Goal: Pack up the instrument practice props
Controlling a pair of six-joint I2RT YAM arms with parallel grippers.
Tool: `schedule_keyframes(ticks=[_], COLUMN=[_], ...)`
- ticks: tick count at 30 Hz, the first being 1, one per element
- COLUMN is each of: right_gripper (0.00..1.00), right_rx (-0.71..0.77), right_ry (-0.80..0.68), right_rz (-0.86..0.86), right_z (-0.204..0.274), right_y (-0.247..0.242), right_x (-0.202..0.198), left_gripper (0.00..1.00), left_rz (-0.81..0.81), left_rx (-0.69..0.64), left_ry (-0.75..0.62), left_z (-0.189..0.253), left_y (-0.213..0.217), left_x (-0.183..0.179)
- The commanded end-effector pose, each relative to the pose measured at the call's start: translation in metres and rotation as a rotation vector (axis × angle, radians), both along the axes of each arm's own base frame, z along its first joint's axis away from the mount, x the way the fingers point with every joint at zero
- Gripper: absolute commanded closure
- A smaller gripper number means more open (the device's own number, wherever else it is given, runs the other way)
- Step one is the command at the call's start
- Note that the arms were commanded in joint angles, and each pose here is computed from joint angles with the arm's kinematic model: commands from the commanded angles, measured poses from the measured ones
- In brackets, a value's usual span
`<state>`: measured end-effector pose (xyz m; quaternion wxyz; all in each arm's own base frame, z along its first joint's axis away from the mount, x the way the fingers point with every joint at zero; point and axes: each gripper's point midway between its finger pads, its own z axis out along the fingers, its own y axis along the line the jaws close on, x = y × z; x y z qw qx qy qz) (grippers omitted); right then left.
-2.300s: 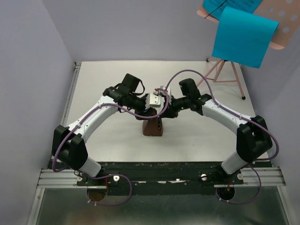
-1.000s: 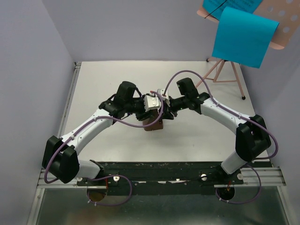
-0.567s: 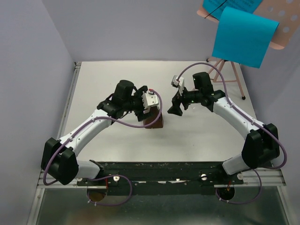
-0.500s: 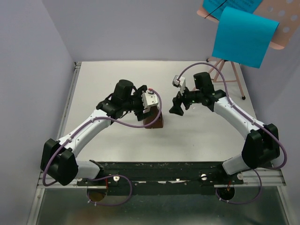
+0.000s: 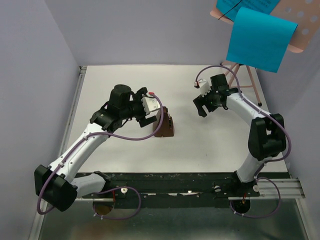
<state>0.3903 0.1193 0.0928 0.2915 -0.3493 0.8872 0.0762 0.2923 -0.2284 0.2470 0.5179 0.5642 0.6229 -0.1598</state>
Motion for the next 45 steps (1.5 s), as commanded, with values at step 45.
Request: schedule_keyframes(ticks=[45], right_gripper=[0.13], right_rx=[-0.347], right_ry=[0.193], right_rz=[0.240], right_z=[-0.044], right_y=[-0.036], right_x=[0.031], left_gripper=[0.01], left_rz=[0.087], left_rx=[0.014], left_ry=[0.054], left_z=[-0.021], left_y=[0.029], left_x=[-0.004])
